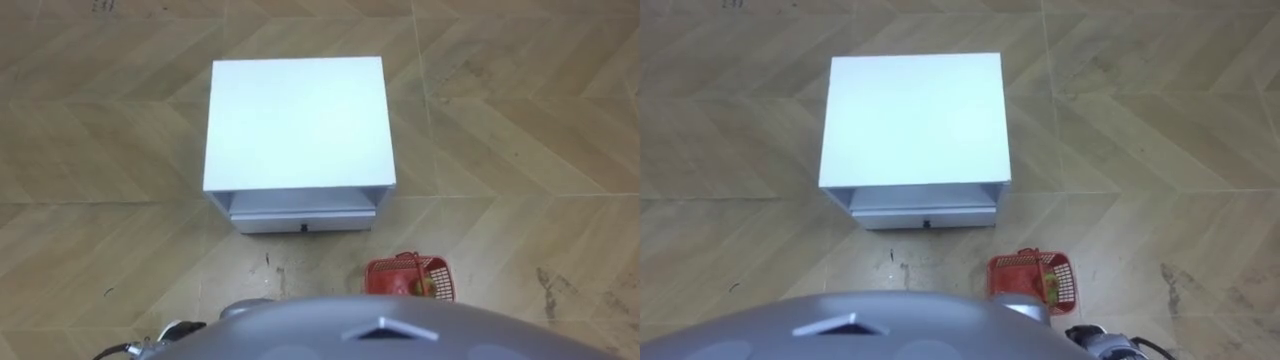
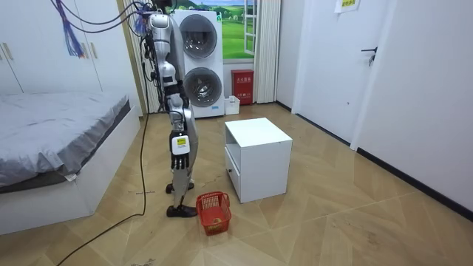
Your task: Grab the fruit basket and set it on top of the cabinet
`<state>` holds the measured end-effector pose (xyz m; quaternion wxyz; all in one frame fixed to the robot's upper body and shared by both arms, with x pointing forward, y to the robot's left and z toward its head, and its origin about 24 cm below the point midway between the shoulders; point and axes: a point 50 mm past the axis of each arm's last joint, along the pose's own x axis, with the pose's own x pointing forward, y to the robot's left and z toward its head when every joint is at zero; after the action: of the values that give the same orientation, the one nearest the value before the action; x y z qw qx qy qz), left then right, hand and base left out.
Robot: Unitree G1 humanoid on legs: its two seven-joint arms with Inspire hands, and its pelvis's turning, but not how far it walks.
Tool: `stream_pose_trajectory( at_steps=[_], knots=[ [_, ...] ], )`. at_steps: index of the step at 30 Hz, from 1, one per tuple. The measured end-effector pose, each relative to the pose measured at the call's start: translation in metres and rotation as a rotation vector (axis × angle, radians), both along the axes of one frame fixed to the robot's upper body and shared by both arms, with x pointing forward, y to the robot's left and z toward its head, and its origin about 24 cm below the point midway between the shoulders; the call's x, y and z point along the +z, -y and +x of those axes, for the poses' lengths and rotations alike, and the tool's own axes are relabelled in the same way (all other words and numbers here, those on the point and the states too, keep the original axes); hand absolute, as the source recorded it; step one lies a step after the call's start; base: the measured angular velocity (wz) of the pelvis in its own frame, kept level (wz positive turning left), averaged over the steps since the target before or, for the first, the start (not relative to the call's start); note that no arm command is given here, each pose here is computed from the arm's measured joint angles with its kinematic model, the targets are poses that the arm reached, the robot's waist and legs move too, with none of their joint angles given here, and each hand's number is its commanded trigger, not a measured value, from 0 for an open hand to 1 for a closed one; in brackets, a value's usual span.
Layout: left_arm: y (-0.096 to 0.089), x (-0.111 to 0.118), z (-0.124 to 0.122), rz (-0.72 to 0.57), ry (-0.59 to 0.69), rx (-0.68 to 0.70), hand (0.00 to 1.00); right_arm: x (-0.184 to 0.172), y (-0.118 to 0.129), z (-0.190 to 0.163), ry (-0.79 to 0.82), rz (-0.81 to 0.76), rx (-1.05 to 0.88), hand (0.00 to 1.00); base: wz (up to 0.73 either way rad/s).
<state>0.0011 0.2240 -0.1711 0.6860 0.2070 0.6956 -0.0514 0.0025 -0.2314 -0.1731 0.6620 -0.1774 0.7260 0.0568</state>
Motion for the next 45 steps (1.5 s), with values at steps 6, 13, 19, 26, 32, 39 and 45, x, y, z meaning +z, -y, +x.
stream_pose_trajectory(
  at_steps=[6,13,19,26,32,39,45],
  knots=[
    [0.001,0.000,0.004,-0.007,0.024,-0.013,0.00,0.002,0.006,0.014,0.090,-0.057,-0.060,0.00,0.00],
    [-0.005,0.001,0.015,-0.005,0.077,0.009,0.00,0.007,0.020,0.036,0.193,-0.129,-0.075,0.00,-0.18],
    [-0.030,0.009,0.040,0.079,0.194,-0.005,0.00,0.014,0.027,0.063,0.332,-0.180,-0.243,0.00,0.33],
    [-0.043,0.021,0.096,0.163,0.333,0.011,0.00,0.072,0.010,0.221,0.874,-0.095,-0.237,0.00,0.02],
    [-0.049,0.020,0.091,0.194,0.348,0.166,0.00,0.101,0.006,0.252,1.060,-0.089,-0.267,0.00,-0.31],
    [-0.053,0.021,0.088,0.213,0.372,0.184,0.00,0.121,0.014,0.263,1.182,-0.137,-0.301,0.00,0.26],
    [-0.052,0.017,0.064,0.223,0.331,0.153,0.00,0.123,0.003,0.262,1.220,-0.122,-0.302,0.00,0.29]
  ],
)
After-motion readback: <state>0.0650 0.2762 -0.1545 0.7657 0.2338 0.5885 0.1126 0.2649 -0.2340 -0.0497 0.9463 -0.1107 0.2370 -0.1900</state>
